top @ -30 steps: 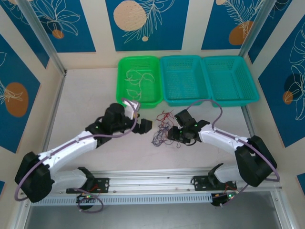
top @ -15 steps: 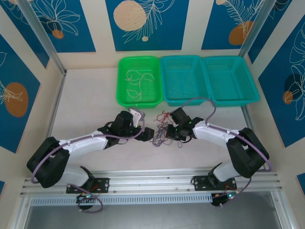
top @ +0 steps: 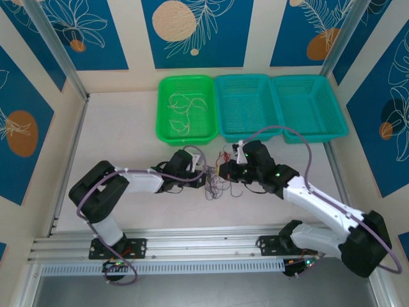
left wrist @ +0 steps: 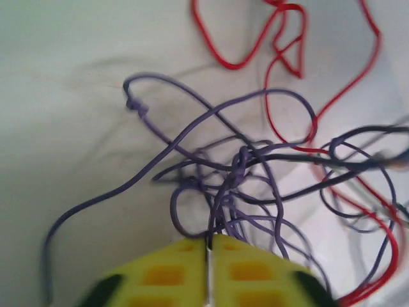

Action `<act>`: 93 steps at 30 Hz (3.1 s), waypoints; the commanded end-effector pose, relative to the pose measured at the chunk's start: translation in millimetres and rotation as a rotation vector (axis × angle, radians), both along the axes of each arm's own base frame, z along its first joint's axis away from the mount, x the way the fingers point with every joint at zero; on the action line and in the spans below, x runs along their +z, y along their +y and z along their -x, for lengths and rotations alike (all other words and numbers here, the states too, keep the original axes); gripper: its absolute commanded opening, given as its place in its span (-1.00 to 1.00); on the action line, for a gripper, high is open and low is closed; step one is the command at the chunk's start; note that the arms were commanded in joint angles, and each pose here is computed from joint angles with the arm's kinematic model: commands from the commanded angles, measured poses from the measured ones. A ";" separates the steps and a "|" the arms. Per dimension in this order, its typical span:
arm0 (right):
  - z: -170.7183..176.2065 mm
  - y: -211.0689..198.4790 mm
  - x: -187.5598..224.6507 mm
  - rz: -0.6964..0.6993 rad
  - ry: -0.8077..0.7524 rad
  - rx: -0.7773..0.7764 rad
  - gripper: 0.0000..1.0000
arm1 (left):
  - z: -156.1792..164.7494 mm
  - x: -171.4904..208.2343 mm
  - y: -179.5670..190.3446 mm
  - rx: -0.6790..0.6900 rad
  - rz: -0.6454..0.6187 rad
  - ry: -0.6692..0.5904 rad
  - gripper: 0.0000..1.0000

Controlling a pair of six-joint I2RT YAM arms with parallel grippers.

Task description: Untangle the cables

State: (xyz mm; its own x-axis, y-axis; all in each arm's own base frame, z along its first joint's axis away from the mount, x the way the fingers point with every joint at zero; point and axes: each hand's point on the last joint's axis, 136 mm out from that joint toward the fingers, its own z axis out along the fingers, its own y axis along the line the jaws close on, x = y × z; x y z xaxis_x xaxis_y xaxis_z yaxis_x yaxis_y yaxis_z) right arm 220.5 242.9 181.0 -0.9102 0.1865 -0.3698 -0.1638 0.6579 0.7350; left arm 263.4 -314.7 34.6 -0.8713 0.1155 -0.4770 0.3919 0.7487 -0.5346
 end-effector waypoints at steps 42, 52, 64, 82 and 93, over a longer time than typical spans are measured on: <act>-166.5 -41.1 339.2 -0.272 -0.521 -0.194 -1.00 | 33.5 164.4 157.0 0.290 0.131 -0.428 1.00; -256.3 31.5 211.5 -0.029 -0.380 -0.189 -1.00 | 43.4 158.0 176.2 0.362 0.072 -0.381 1.00; -277.9 83.1 37.5 0.163 -0.076 -0.070 0.23 | 52.5 130.4 174.4 0.345 0.045 -0.278 1.00; -51.1 23.1 40.5 0.232 -0.244 -0.041 0.33 | -18.7 68.5 190.8 0.602 -0.244 -0.117 0.78; -36.2 98.6 -43.9 0.298 -0.051 0.109 0.31 | -71.0 38.7 158.3 0.442 -0.176 -0.109 0.39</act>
